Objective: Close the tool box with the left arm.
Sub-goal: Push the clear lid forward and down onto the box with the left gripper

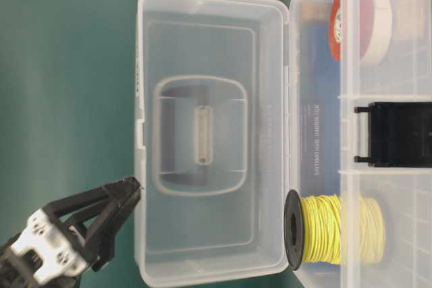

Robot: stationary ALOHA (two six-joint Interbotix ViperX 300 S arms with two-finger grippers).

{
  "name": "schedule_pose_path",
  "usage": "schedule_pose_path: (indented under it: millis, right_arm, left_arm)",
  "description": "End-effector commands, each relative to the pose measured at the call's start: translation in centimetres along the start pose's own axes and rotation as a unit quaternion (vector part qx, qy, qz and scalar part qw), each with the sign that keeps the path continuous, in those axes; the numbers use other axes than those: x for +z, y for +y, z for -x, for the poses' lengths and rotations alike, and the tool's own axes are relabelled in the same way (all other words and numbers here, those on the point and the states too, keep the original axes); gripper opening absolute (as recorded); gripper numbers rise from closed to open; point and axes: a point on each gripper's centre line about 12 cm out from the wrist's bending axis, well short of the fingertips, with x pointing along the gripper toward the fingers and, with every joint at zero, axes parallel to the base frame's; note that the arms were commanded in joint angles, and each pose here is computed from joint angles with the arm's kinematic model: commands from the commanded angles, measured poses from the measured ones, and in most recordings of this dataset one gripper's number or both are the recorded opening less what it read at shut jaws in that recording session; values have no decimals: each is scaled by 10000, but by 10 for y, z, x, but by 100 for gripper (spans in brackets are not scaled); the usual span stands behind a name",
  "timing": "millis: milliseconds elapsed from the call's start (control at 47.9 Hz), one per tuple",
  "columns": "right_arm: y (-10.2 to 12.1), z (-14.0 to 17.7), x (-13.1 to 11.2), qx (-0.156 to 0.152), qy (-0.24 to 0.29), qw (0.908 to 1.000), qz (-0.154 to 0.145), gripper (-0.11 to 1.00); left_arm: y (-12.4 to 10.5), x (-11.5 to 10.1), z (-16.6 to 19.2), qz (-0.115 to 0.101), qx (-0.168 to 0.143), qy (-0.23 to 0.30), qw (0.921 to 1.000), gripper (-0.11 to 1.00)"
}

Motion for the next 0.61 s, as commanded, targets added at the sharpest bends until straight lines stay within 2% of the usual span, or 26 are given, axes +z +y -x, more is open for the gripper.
schedule_pose_path:
  millis: [0, 167, 418, 585]
  right_arm:
    - [0, -1, 6, 0, -84, 10000, 0, 0]
    - [0, -1, 6, 0, -84, 10000, -8, 0]
    - [0, -1, 6, 0, -54, 10000, -31, 0]
    - [0, 0, 9, -2, -107, 9999, -38, 0]
  left_arm:
    - [-16, -13, -3, 97, -148, 183, 9997, 93]
    - [-53, -32, 2, 210, -490, 349, 9980, 93]
    - [-107, -54, 13, 129, -957, 680, 9930, 93]
    - [-113, -46, 31, 39, -1092, 412, 9932, 93]
